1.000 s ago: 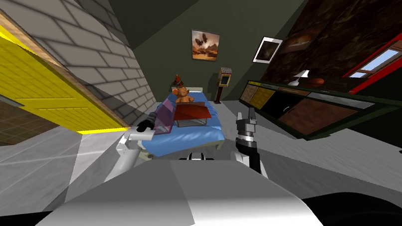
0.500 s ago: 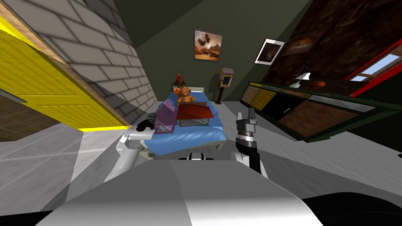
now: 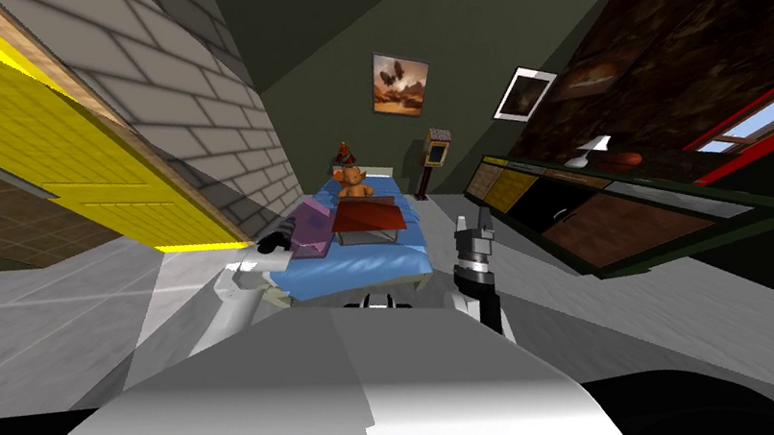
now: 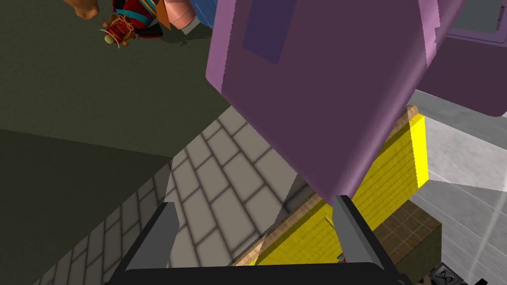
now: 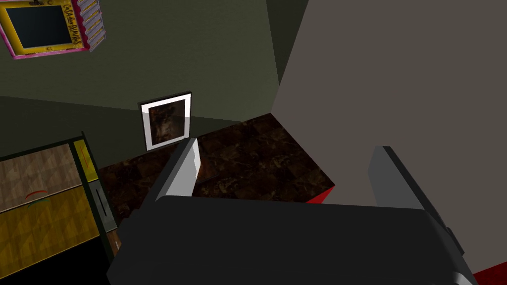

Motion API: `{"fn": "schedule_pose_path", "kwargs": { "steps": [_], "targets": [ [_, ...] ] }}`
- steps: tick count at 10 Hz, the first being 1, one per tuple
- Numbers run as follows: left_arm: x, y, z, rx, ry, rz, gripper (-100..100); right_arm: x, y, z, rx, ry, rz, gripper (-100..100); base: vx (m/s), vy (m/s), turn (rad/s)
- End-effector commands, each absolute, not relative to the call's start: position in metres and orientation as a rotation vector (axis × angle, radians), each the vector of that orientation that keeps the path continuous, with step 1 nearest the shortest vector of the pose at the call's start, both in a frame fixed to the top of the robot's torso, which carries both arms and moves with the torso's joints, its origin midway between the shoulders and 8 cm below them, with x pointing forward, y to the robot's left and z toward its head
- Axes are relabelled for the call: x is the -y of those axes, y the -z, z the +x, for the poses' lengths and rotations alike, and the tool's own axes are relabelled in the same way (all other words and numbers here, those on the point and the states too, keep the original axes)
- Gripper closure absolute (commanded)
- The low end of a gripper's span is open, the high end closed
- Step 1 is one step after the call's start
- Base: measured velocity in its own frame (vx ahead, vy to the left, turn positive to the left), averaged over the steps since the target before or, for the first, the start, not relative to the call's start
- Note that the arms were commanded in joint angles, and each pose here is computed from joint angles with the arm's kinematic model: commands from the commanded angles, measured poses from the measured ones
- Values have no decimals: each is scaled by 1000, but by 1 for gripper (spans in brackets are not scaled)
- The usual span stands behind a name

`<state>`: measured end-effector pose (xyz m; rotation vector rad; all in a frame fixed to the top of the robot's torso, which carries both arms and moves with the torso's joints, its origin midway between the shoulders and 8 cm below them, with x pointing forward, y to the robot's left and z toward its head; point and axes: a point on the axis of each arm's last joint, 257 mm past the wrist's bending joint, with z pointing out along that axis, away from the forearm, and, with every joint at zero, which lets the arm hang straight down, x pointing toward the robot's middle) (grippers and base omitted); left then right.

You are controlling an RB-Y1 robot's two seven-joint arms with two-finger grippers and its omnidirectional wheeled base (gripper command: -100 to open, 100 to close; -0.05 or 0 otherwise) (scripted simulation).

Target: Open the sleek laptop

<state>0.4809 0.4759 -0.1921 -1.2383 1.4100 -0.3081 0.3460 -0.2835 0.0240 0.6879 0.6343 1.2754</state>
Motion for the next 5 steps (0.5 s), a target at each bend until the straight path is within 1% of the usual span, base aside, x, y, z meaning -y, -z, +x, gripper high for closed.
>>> {"fn": "schedule_pose_path", "kwargs": {
  "steps": [1,2,3,5],
  "targets": [
    [-477,193,480,-1412,303,-1240,-100,284,-24,346,-634,-1275,688,0,4,-8,-2],
    [-476,193,480,-1412,304,-1240,100,284,-24,346,-634,-1275,688,0,0,0,0],
    [-469,197,483,-1408,350,-1283,100,284,-24,346,-634,-1275,688,0,-3,81,23],
    [-457,202,485,-1404,411,-1339,100,284,-24,346,-635,-1275,688,0,-1,182,17]
  ]
}}
